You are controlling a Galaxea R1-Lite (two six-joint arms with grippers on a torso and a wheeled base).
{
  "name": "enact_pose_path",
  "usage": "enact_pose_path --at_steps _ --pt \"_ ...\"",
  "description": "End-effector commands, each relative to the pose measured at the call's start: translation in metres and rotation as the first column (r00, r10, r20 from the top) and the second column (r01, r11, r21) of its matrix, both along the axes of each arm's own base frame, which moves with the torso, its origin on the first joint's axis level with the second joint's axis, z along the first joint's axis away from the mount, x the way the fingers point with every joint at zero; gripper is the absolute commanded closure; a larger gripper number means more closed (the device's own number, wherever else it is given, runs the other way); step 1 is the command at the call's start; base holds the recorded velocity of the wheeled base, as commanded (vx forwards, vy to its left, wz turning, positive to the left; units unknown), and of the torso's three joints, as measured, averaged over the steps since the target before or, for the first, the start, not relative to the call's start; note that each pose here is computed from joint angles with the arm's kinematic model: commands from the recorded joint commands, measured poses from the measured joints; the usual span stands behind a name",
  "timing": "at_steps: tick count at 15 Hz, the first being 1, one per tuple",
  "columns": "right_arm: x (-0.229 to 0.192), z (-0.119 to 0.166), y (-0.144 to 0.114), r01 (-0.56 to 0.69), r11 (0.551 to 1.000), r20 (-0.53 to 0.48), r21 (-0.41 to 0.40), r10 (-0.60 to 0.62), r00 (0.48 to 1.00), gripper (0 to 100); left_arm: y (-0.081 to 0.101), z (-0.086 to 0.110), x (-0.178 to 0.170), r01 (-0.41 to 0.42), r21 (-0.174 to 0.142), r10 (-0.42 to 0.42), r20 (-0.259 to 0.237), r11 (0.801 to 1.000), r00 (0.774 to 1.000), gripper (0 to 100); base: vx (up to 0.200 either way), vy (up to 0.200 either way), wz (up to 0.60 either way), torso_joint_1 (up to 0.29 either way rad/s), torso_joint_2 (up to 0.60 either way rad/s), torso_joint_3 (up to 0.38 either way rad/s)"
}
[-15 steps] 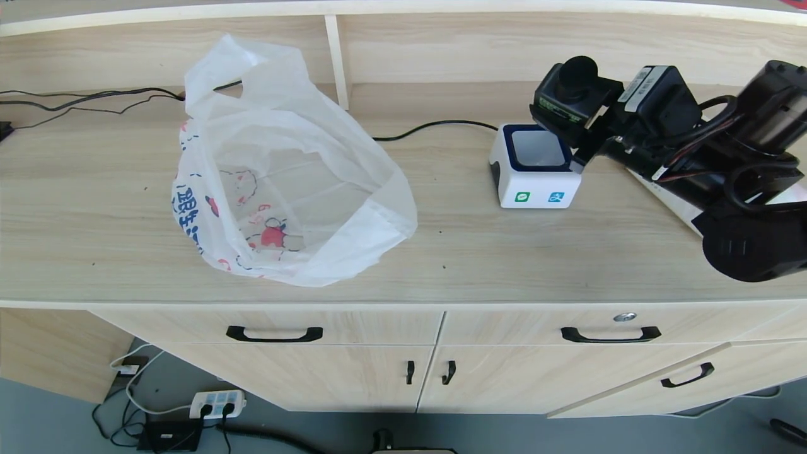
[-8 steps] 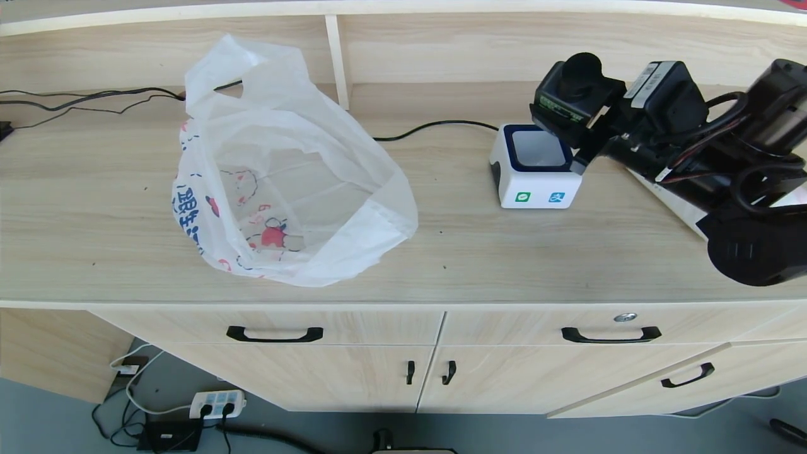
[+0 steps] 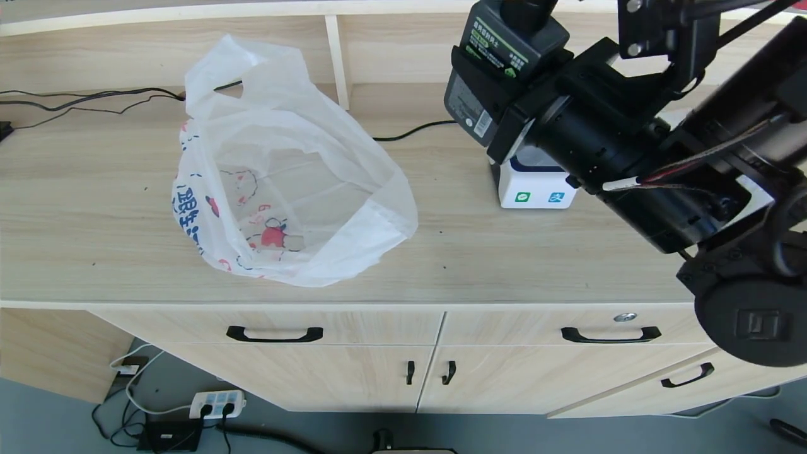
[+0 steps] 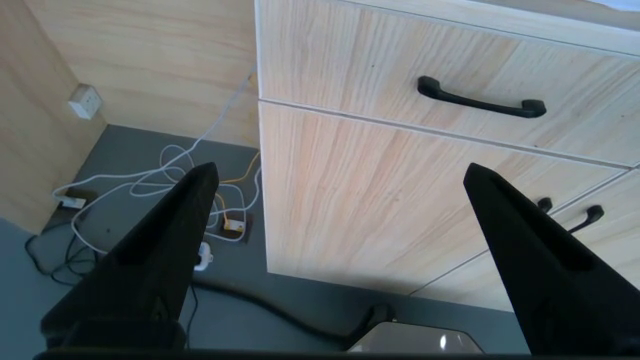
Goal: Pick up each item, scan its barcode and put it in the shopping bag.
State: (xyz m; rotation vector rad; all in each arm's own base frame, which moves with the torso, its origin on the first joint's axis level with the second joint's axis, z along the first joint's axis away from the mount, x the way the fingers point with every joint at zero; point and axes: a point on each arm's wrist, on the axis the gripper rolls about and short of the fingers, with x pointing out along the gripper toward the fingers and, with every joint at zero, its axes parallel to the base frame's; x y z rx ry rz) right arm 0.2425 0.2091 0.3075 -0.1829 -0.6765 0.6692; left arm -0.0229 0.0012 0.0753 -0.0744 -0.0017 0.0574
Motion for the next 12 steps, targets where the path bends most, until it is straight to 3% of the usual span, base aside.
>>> enact_pose_path --at_steps 1,4,8,12 --pt "-0.032 0.013 -0.008 -0.025 0.997 -0.015 0.069 0.026 1.0 100 0.0 0.0 0.0 -0.001 -0.001 0.001 -0.001 1.0 1.0 0 0.0 0.0 0.0 0.0 0.0 0.0" --pt "-0.048 0.005 -0.018 -0.01 0.996 -0.077 0.086 0.017 0.997 100 0.0 0.0 0.0 -0.001 -0.001 0.001 -0.001 1.0 1.0 0 0.0 0.0 0.6 0.001 0.0 0.002" --pt "-0.049 0.006 -0.019 -0.01 0.995 -0.086 0.1 0.019 0.996 100 0.0 0.0 0.0 -0.001 -0.001 0.001 -0.001 1.0 1.0 0 0.0 0.0 0.6 0.004 0.01 0.001" --pt "-0.044 0.011 -0.013 -0.016 0.998 -0.144 0.066 0.025 0.989 100 0.0 0.0 0.0 -0.001 -0.001 0.001 -0.001 1.0 1.0 0 0.0 0.0 0.0 0.0 0.0 0.0"
